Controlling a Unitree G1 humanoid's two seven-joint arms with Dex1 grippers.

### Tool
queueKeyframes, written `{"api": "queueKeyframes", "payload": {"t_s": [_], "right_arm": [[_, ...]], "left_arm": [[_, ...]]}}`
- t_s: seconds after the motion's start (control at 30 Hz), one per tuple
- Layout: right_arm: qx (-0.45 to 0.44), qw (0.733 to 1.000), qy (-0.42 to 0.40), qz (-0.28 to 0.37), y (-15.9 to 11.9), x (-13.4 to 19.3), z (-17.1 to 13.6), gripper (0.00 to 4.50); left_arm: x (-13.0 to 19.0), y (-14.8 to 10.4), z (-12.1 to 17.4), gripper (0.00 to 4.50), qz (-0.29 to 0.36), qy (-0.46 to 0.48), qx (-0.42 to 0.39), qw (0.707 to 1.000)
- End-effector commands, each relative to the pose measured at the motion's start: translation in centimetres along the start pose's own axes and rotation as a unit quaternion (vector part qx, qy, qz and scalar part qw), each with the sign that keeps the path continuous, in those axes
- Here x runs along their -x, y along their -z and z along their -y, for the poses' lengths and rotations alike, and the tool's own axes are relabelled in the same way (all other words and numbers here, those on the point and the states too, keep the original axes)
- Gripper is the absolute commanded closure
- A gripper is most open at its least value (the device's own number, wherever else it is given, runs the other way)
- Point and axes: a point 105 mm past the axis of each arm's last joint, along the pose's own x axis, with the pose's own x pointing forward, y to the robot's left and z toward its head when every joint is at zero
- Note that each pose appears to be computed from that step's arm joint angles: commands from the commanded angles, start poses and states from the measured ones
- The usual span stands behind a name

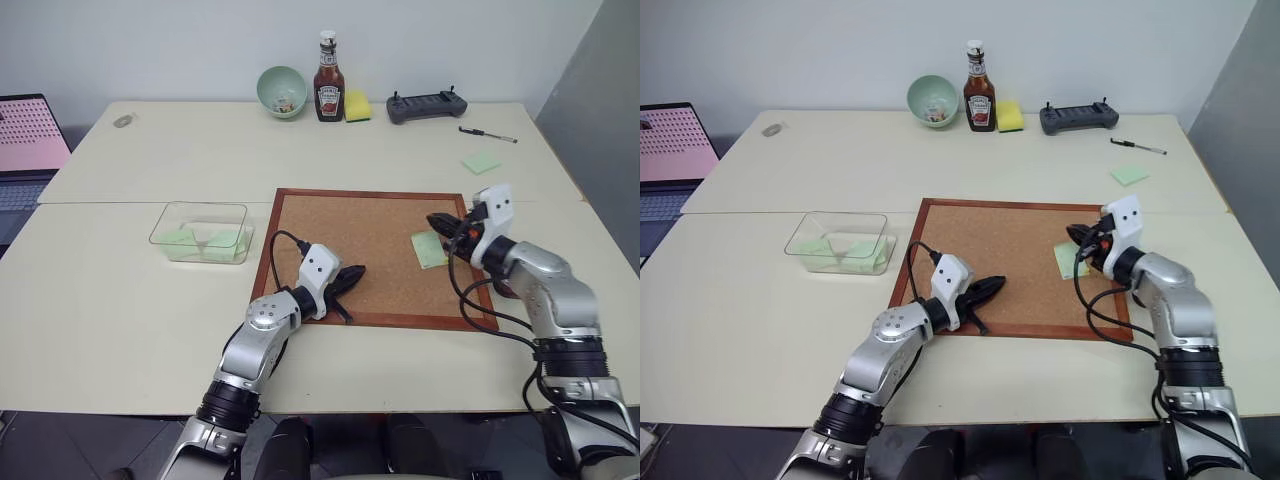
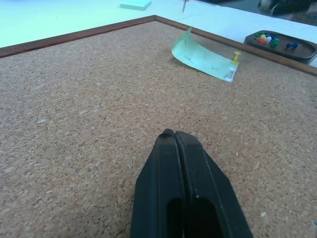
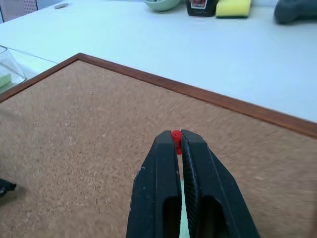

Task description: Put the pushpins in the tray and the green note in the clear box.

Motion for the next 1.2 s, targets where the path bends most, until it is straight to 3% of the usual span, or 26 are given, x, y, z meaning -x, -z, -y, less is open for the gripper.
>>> {"api": "queueKeyframes", "payload": {"t_s": [0.03,0.37,0.8,1.2], "right_arm": [[0.053,0.998,0.005,0.011,-1.9,3.1,1.1,4.44],[0.204,0.962,0.039,-0.178,3.1,8.8,4.6,4.44],[0.223,0.942,0.058,-0.245,4.9,10.5,6.3,4.44],[0.201,0.95,0.079,-0.227,3.6,10.7,6.8,2.04]], "left_arm": [[0.1,0.8,0.5,4.5,-0.013,0.004,0.007,1.0],[0.1,0.9,0.6,4.5,-0.017,0.013,0.003,1.0],[0.2,1.0,0.6,4.5,-0.02,0.013,0.001,1.0],[0.2,1.0,0.6,4.5,-0.021,0.017,-0.002,1.0]]}}
